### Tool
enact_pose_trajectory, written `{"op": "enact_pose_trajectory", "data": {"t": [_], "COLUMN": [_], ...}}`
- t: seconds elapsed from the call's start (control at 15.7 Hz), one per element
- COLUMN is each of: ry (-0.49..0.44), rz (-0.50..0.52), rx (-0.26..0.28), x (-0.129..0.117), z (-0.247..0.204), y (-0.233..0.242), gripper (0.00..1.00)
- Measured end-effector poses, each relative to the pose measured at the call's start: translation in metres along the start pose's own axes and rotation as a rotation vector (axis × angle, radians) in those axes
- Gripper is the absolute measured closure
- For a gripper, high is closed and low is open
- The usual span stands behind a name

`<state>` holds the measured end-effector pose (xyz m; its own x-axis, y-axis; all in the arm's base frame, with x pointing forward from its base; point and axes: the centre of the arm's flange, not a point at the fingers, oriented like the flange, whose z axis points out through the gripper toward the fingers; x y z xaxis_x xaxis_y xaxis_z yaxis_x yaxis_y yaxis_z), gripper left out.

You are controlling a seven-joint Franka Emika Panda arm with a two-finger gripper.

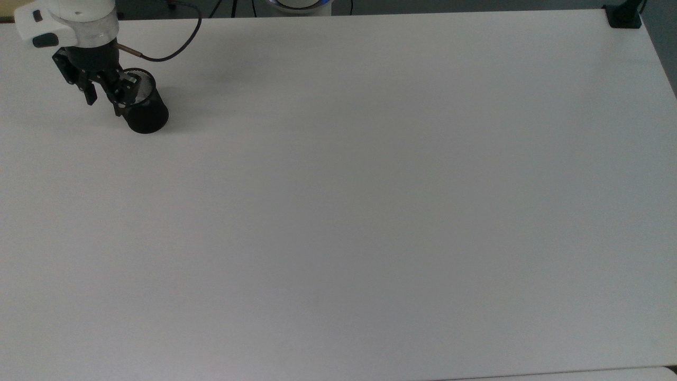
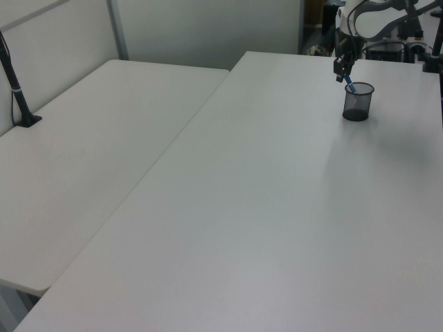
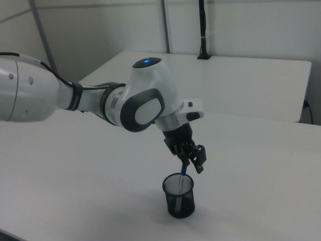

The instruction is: Insert the marker

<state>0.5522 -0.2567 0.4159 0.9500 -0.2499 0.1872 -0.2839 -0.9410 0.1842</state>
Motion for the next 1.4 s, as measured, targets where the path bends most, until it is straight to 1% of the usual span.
{"op": "enact_pose_trajectory", "data": {"t": [0.26,0.32,0.45,0.57,0.7,0.83,1.02,1.21,1.4], "ry": [-0.014,-0.023,-0.046,-0.058,-0.054,-0.059,-0.108,-0.16,-0.17], "rz": [0.004,0.005,0.004,-0.014,-0.025,-0.031,-0.063,-0.079,-0.108], "rx": [0.002,0.003,0.006,0.012,0.023,0.034,0.044,0.116,0.147], "x": [-0.002,-0.004,-0.005,0.0,0.008,0.013,0.012,0.005,-0.005], "z": [-0.004,-0.008,-0.022,-0.043,-0.065,-0.084,-0.115,-0.154,-0.186], "y": [0.002,0.002,0.002,-0.01,-0.038,-0.075,-0.119,-0.146,-0.165], "gripper": [0.05,0.0,0.0,0.0,0.0,0.0,0.0,0.0,0.0]}}
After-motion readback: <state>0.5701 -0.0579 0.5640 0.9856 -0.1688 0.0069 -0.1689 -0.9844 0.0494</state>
